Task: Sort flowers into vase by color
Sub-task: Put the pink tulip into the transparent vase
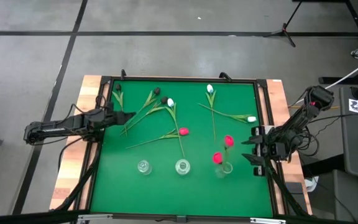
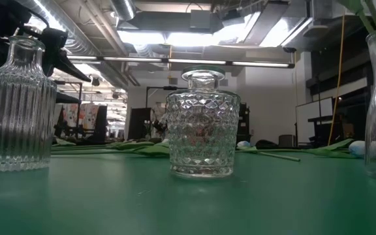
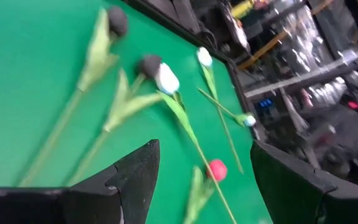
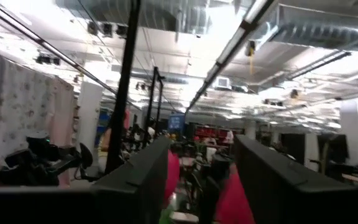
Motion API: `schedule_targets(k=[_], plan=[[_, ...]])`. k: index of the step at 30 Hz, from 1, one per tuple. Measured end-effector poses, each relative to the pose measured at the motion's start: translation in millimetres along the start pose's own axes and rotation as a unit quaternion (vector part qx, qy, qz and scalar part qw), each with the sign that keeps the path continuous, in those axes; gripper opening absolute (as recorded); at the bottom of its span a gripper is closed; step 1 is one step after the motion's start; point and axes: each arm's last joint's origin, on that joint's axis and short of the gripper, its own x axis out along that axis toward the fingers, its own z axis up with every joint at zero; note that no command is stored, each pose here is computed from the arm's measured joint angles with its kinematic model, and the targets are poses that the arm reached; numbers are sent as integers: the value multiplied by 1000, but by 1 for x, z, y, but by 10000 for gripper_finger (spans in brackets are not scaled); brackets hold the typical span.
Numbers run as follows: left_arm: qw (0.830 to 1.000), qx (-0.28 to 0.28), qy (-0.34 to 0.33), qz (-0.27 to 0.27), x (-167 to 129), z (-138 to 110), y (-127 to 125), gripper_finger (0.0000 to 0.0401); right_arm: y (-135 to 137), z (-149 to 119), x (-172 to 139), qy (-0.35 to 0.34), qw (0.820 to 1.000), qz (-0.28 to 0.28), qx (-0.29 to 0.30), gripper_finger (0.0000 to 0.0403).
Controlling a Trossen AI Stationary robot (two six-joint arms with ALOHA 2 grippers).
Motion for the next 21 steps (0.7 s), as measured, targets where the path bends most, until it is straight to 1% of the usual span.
schedule_targets(k=[3, 5, 8, 10, 13, 16, 18, 19, 21], plan=[[998, 7, 37, -47, 0, -1, -6, 246, -2, 8, -3, -22, 1000, 11, 18, 188], [995, 9, 58, -79, -1, -1, -11, 246, -3, 13, -5, -26, 999, 11, 17, 188], [988, 20, 72, -132, -2, 1, -20, 246, -4, 17, -8, -22, 1000, 7, 13, 188], [985, 41, 75, -149, -3, 3, -30, 246, -5, 21, -11, -23, 1000, 3, 14, 189], [981, 80, 84, -153, -3, 6, -46, 246, -7, 25, -13, -21, 1000, -3, 11, 189], [974, 126, 91, -163, 0, 11, -70, 246, -9, 26, -13, -17, 1000, -13, 6, 189], [969, 161, 101, -160, 5, 12, -88, 246, -11, 27, -13, -18, 1000, -16, 8, 189], [966, 177, 110, -151, 9, 11, -94, 246, -11, 27, -13, -18, 1000, -17, 8, 189], [960, 216, 142, -111, 19, 6, -101, 246, -11, 27, -13, -18, 1000, -17, 9, 189]])
